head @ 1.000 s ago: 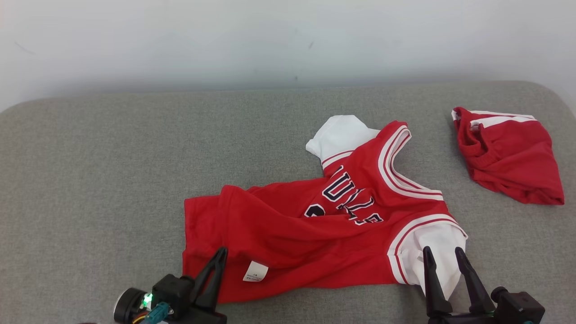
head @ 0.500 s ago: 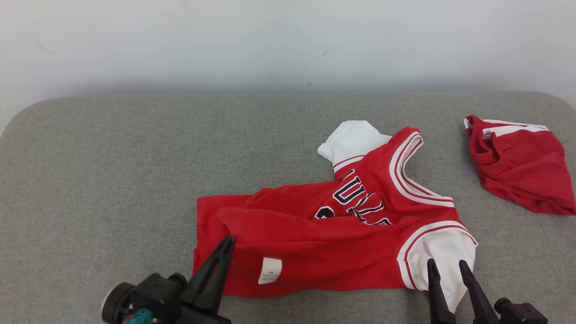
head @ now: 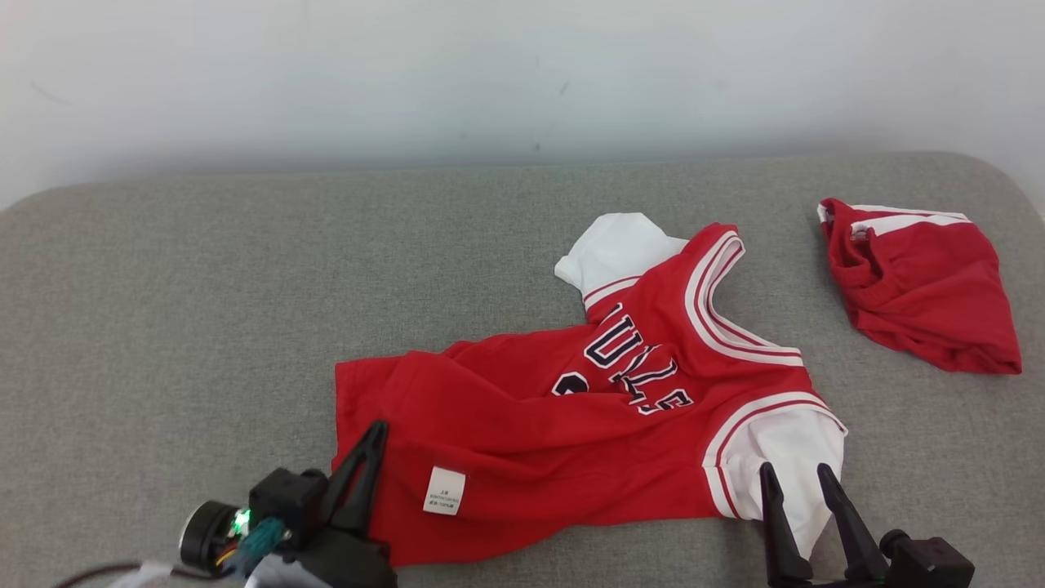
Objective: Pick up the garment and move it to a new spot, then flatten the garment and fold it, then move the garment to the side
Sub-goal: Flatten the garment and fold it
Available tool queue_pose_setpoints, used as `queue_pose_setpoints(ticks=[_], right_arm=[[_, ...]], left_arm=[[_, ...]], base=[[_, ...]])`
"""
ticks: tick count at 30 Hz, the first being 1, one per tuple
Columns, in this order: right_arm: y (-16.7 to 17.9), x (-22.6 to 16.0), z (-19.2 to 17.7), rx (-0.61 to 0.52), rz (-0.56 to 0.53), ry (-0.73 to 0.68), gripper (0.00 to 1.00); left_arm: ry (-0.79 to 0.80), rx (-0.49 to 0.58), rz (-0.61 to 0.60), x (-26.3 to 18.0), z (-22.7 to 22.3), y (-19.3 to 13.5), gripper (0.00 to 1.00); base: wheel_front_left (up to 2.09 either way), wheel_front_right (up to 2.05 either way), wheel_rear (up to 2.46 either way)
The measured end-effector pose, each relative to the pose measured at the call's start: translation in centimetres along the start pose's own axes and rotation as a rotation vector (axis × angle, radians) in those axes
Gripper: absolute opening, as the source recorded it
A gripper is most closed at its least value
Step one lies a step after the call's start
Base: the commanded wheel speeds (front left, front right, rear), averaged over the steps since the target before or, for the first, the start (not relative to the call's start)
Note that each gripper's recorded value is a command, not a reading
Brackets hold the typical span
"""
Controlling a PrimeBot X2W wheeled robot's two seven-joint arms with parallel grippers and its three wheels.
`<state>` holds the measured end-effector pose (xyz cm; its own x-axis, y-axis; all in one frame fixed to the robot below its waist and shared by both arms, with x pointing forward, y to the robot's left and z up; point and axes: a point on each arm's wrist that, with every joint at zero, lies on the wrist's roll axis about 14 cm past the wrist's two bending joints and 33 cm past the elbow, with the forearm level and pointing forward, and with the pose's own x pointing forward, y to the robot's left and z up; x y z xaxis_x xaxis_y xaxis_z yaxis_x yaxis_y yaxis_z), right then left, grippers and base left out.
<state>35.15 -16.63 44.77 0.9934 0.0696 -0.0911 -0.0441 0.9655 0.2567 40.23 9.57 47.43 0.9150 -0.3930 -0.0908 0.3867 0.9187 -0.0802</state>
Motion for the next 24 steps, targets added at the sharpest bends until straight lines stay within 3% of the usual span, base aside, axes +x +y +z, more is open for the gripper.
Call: queue_pose_setpoints(ticks=[4, 5, 6, 7, 15, 24], right_arm=[[0.0, 0.1, 0.1, -0.004, -0.001, -0.003, 1.00], [-0.1, 0.1, 0.1, -0.004, -0.002, -0.002, 1.00], [-0.1, 0.1, 0.1, -0.006, -0.003, -0.002, 1.00], [-0.1, 0.1, 0.1, -0.007, -0.003, -0.002, 1.00], [0.0, 0.5, 0.8, -0.008, 0.003, -0.023, 1.00], [-0.9, 0.5, 2.8, -0.017, -0.022, -0.086, 1.00]], left_arm=[[0.013, 0.000, 0.006, 1.4, -0.9, 0.6, 0.00], [0.023, 0.005, 0.012, 1.6, -1.2, 0.8, 0.10], [0.031, 0.018, 0.015, 1.7, -1.4, 1.1, 0.46], [0.032, 0.020, 0.028, 1.8, -1.5, 1.5, 1.00], [0.008, 0.005, 0.060, 1.5, -1.1, 2.3, 1.00], [0.003, -0.031, 0.079, -1.9, -2.3, 0.9, 1.00]], base=[[0.00, 0.00, 0.00], [0.00, 0.00, 0.00], [0.00, 0.00, 0.00], [0.00, 0.00, 0.00], [0.00, 0.00, 0.00], [0.00, 0.00, 0.00]])
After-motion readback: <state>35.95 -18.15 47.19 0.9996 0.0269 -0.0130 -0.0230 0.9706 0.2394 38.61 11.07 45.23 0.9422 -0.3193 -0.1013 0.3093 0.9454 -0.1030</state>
